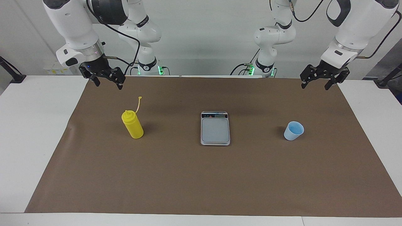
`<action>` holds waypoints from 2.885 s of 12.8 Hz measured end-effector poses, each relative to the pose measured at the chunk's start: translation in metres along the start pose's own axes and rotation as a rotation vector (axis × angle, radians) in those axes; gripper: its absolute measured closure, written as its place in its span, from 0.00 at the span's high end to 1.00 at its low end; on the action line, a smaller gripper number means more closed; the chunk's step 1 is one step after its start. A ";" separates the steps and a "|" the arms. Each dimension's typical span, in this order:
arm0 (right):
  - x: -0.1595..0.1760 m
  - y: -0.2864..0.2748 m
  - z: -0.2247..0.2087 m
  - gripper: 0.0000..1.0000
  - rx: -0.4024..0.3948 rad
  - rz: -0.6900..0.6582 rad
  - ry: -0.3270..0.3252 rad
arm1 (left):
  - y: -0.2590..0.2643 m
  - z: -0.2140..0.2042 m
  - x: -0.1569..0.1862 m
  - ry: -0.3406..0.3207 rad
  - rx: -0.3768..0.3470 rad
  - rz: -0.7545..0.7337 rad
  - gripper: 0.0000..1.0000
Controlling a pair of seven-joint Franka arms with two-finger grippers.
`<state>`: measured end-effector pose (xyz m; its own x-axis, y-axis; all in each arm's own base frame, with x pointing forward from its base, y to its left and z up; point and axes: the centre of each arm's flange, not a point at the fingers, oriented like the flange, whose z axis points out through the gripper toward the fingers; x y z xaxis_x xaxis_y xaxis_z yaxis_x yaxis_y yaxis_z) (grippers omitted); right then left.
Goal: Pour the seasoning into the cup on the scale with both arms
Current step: 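Reach the left gripper to the light blue cup and grasp it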
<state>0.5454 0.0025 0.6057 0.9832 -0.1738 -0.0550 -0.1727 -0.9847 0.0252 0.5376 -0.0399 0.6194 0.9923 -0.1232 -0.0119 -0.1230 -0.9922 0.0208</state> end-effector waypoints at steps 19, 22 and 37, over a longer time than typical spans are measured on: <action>-0.003 0.003 -0.063 1.00 0.013 0.004 0.061 | -0.074 0.093 0.012 0.051 0.001 -0.152 1.00; -0.004 -0.003 -0.062 1.00 0.013 -0.007 0.058 | -0.078 0.151 0.016 0.068 -0.003 -0.221 1.00; -0.002 -0.005 -0.053 1.00 0.012 -0.010 0.047 | -0.054 0.273 0.019 0.055 -0.040 -0.436 0.93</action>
<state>0.5478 0.0087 0.6585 0.9865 -0.1636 -0.0080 -0.1635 -0.9865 0.0129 0.5592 0.0059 0.3456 0.9508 0.3087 0.0255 0.3066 -0.9496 0.0647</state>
